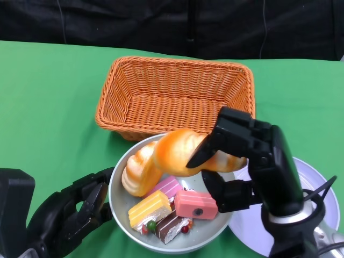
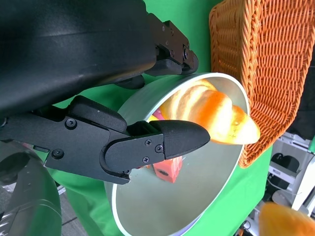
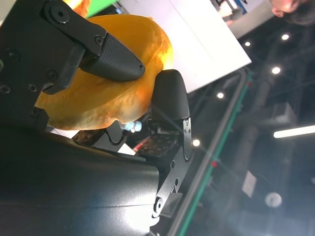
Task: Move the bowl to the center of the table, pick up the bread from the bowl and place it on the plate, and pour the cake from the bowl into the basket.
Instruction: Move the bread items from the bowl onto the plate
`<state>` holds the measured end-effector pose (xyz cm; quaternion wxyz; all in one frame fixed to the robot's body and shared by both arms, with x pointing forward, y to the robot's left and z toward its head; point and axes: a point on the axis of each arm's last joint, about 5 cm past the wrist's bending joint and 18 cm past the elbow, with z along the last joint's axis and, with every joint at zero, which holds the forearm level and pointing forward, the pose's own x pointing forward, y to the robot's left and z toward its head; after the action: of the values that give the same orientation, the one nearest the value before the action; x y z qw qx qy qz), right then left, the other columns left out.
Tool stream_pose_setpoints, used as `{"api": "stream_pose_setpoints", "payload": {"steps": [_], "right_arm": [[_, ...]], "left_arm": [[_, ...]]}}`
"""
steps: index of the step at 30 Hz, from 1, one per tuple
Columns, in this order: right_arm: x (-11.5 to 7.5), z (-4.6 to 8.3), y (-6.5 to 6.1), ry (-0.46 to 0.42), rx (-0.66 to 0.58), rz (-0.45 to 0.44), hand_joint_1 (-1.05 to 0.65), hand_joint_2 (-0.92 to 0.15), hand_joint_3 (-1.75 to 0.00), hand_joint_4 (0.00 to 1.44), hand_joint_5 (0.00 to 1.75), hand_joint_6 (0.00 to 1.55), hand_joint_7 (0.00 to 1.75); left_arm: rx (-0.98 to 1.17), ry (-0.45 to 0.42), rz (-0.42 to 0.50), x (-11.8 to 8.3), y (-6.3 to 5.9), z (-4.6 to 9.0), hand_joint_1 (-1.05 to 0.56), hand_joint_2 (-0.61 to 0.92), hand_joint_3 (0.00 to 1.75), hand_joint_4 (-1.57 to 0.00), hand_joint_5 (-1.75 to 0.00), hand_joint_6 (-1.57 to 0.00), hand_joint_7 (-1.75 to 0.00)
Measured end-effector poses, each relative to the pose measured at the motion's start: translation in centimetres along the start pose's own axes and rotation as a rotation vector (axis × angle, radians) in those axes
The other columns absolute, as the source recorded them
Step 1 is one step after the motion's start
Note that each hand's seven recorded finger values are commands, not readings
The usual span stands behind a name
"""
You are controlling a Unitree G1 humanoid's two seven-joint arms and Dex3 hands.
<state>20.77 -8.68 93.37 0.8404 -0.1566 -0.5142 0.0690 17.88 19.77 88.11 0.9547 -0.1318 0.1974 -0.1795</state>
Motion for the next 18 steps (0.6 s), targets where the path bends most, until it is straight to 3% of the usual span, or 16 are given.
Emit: {"api": "stream_pose_setpoints", "payload": {"steps": [9,12,15,18], "right_arm": [[0.0,0.2,-0.6,-0.01,-0.003,-0.001,-0.3,-0.07,-1.75,1.0,1.75,0.91,1.48],[-0.4,-0.2,-2.2,-0.01,-0.06,-0.015,-0.21,-0.12,-1.75,1.0,1.74,0.93,1.5],[-1.0,-0.8,-4.4,0.012,-0.156,-0.027,-0.18,-0.09,-1.75,1.02,1.74,0.95,1.48],[-1.1,-1.3,-5.4,0.024,-0.204,-0.027,-0.15,-0.09,-1.75,1.03,1.74,0.96,1.45]], "left_arm": [[0.0,0.0,0.0,0.0,0.0,0.0,-0.74,0.92,0.6,-0.18,-0.51,-0.3,-0.02],[-0.001,-0.002,-0.001,0.0,0.0,0.0,-0.74,0.92,0.6,-0.18,-0.52,-0.3,-0.02],[-0.001,-0.002,0.001,0.0,0.0,0.0,-0.74,0.92,0.6,-0.17,-0.53,-0.29,-0.02],[-0.002,-0.003,0.0,0.1,0.0,0.1,-0.74,0.92,0.6,-0.17,-0.54,-0.29,-0.02]]}}
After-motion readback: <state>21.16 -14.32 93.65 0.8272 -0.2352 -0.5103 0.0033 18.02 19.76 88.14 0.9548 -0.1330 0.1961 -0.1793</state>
